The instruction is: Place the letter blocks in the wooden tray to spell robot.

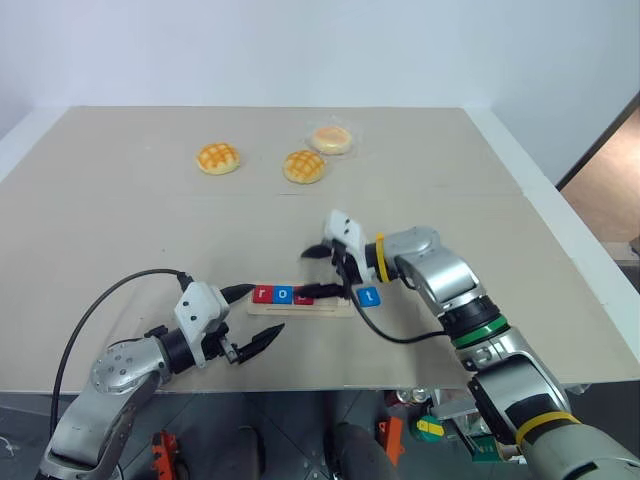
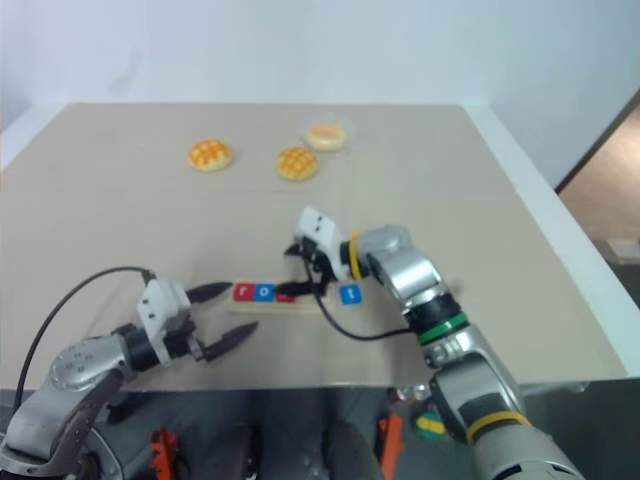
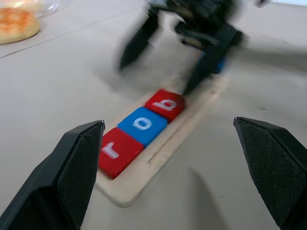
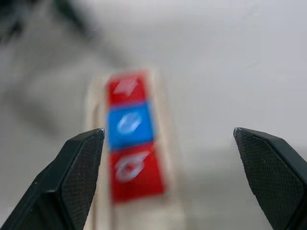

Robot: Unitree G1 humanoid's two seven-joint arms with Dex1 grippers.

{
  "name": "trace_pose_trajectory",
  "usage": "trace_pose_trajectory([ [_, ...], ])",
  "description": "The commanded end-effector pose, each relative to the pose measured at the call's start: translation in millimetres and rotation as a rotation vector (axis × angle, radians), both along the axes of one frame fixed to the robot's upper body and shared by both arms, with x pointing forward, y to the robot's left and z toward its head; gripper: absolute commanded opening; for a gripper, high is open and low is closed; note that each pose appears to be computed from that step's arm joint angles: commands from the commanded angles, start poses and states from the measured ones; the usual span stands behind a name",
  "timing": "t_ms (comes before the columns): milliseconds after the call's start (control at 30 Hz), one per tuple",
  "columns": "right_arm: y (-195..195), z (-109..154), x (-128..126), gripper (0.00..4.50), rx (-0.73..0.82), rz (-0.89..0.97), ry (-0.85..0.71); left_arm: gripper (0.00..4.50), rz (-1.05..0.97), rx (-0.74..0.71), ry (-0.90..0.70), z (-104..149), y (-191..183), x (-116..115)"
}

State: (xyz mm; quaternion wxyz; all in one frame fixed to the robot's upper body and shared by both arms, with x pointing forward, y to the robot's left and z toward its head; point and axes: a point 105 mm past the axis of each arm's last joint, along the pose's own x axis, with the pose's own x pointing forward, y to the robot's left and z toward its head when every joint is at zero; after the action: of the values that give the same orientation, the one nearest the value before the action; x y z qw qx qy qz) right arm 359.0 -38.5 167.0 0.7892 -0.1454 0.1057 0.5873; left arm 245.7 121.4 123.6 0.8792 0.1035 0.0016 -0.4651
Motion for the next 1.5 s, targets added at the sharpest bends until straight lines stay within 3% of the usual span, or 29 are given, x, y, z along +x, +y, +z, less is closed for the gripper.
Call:
trace_pose_trajectory([
  [33, -30, 45, 14, 4.47, 0.182, -0.181, -0.025, 4.50, -0.122, 0.038, -0.061, 11, -11, -12],
  [200, -77, 47, 19, 4.47, 0.235, -0.388, -0.069, 4.50, -0.192, 0.060, -0.058, 13, -16, -15],
  [267, -111, 28, 13, 4.47, 0.134, -0.440, -0.127, 4.50, -0.239, 0.061, -0.059, 16, -20, -16],
  [367, -140, 3, 4, 4.47, 0.003, -0.413, -0.118, 4.50, -0.289, 0.050, -0.066, 22, -26, -16],
  [533, -154, -11, 5, 4.47, -0.082, -0.332, -0.080, 4.50, -0.336, 0.036, -0.062, 26, -33, -16],
  [900, -154, -23, 12, 4.47, -0.120, -0.202, -0.079, 4.50, -0.326, 0.030, -0.075, 28, -35, -12],
  [1067, -162, -24, 26, 4.47, -0.101, -0.302, -0.081, 4.50, -0.316, 0.028, -0.078, 28, -36, -13],
  [1200, -159, -10, 33, 4.47, -0.010, -0.462, -0.127, 4.50, -0.287, 0.032, -0.072, 26, -33, -13],
  [1300, -139, 7, 19, 4.47, 0.128, -0.582, -0.157, 4.50, -0.254, 0.025, -0.071, 25, -30, -13],
  [1500, -132, -4, 5, 4.47, 0.131, -0.811, -0.171, 4.50, -0.247, 0.026, -0.070, 25, -29, -14],
])
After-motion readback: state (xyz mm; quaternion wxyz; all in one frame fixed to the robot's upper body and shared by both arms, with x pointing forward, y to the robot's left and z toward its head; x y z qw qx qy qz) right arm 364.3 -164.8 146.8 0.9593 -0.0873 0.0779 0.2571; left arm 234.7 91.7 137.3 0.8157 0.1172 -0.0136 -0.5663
